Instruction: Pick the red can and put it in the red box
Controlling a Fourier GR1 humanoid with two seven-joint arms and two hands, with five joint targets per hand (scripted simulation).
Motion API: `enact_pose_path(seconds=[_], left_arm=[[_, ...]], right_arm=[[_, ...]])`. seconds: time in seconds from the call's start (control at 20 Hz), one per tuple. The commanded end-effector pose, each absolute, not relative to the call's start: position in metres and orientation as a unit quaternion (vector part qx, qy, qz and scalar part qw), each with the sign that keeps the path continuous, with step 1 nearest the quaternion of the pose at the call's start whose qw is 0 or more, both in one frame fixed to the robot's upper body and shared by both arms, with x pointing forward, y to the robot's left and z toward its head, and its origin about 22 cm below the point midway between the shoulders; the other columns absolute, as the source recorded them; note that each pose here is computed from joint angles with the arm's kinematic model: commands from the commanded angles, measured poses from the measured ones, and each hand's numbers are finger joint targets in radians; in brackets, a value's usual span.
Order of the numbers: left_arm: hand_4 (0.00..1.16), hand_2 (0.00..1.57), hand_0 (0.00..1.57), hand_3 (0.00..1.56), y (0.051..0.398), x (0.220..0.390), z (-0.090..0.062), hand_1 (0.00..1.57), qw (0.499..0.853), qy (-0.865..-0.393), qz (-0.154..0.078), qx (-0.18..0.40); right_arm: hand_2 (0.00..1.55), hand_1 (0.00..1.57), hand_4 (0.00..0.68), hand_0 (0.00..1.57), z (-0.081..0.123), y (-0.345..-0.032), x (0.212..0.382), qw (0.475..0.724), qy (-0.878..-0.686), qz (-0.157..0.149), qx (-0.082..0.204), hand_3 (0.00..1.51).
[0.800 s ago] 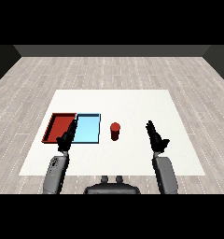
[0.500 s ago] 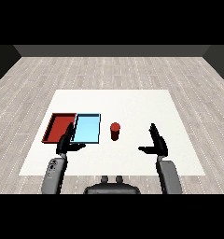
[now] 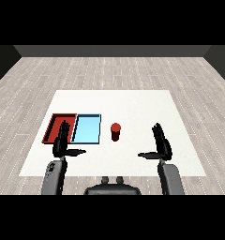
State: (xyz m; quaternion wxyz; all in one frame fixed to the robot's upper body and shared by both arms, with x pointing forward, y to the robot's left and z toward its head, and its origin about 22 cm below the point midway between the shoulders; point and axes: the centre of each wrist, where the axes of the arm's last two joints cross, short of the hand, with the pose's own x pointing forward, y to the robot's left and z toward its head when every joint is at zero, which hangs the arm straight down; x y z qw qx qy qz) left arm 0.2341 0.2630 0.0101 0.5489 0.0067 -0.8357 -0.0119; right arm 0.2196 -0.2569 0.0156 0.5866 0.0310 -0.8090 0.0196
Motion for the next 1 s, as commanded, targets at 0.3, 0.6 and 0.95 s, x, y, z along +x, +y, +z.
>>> enact_pose_path(seconds=[0.3, 0.6, 0.95], left_arm=[[0.0, 0.0, 0.0, 0.0, 0.294, 0.233, 0.024, 0.0, 0.519, -0.854, -0.014, 0.001], [0.0, 0.0, 0.0, 0.0, 0.272, 0.235, 0.017, 0.0, 0.518, -0.855, -0.01, 0.001], [0.0, 0.0, 0.0, 0.0, 0.262, 0.227, -0.016, 0.0, 0.521, -0.853, -0.009, 0.005]], right_arm=[[0.0, 0.0, 0.0, 0.0, -0.001, -0.266, 0.222, 0.58, -0.814, 0.021, 0.04, 0.0], [0.0, 0.0, 0.0, 0.0, 0.02, -0.263, 0.222, 0.589, -0.806, 0.017, 0.049, 0.0], [0.0, 0.0, 0.0, 0.0, 0.006, -0.237, 0.233, 0.599, -0.797, -0.008, 0.068, 0.0]])
